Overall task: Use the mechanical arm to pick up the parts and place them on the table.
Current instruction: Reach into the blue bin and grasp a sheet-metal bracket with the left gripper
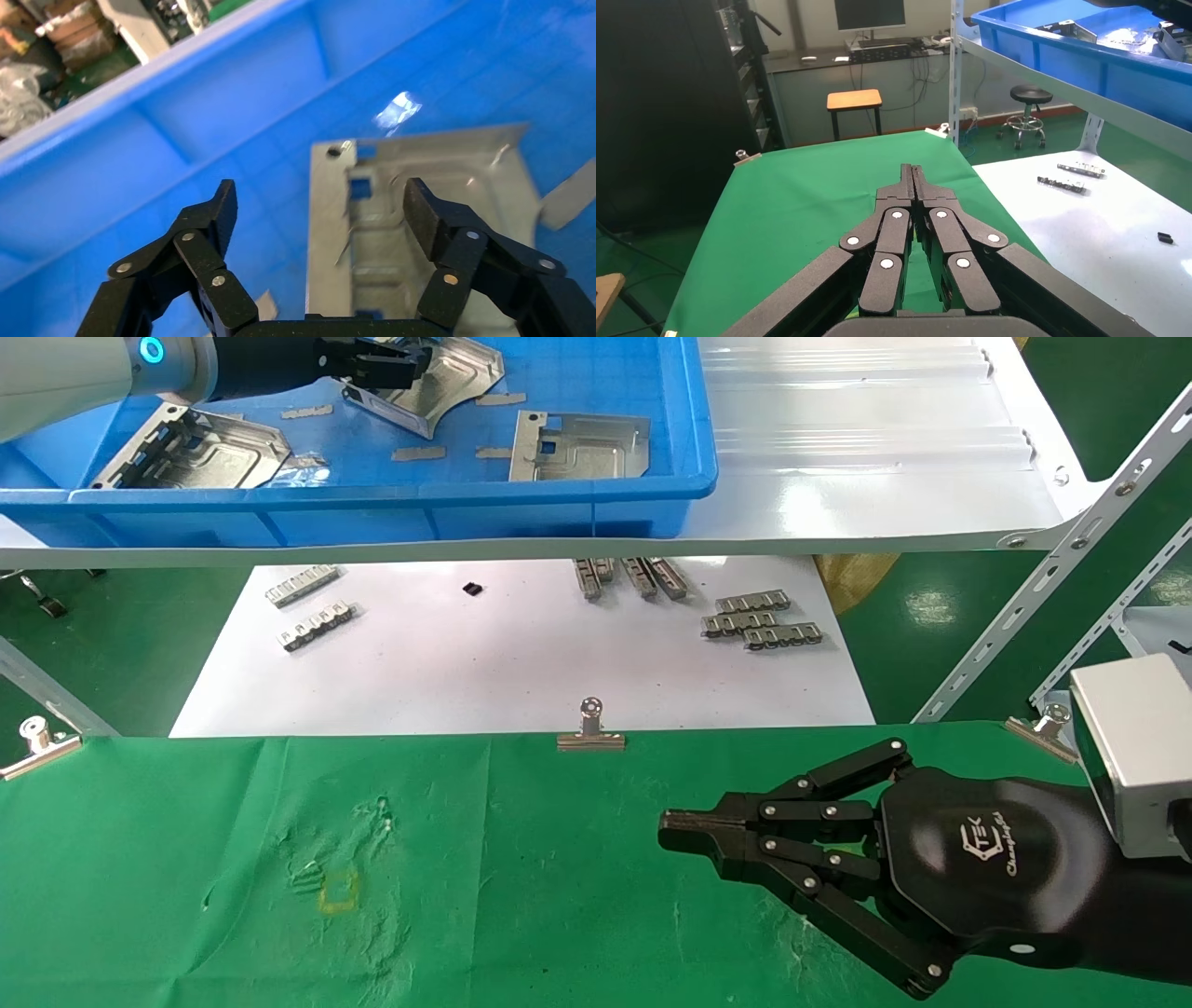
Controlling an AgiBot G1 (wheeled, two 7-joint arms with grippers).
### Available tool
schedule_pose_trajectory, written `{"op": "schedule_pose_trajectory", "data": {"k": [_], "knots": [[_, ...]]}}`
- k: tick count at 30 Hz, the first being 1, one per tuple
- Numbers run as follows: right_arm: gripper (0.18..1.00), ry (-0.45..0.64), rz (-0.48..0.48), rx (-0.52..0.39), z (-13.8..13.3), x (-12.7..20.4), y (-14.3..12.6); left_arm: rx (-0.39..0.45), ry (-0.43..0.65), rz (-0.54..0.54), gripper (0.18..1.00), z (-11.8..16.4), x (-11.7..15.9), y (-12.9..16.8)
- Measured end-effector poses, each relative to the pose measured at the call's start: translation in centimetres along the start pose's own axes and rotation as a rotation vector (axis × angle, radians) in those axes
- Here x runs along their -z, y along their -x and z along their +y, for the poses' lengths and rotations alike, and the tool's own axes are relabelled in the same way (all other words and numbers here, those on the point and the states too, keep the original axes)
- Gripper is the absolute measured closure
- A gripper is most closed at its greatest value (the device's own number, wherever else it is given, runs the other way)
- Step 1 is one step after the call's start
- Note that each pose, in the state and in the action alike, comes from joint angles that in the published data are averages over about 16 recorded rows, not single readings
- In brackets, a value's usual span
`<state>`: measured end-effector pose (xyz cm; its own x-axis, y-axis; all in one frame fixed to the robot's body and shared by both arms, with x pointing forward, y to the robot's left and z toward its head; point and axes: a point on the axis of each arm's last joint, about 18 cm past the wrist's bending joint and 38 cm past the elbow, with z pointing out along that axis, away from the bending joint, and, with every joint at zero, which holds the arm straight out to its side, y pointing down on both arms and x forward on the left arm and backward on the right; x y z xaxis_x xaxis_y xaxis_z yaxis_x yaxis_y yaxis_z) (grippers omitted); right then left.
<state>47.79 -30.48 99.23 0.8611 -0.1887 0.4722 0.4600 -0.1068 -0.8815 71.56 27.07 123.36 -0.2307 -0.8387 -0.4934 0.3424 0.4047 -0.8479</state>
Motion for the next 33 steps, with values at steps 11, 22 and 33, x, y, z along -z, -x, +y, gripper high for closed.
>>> {"op": "schedule_pose_trajectory", "data": {"k": [11,22,33], "knots": [[0.987,0.0,0.0,0.0,0.0,0.0,0.0,0.039,0.024,-0.013,0.473,0.5,-0.1,0.2],[0.984,0.0,0.0,0.0,0.0,0.0,0.0,0.054,0.029,-0.005,0.726,0.9,0.2,0.3],[0.942,0.0,0.0,0.0,0.0,0.0,0.0,0.05,-0.035,0.076,0.891,-0.9,1.9,0.7]]}}
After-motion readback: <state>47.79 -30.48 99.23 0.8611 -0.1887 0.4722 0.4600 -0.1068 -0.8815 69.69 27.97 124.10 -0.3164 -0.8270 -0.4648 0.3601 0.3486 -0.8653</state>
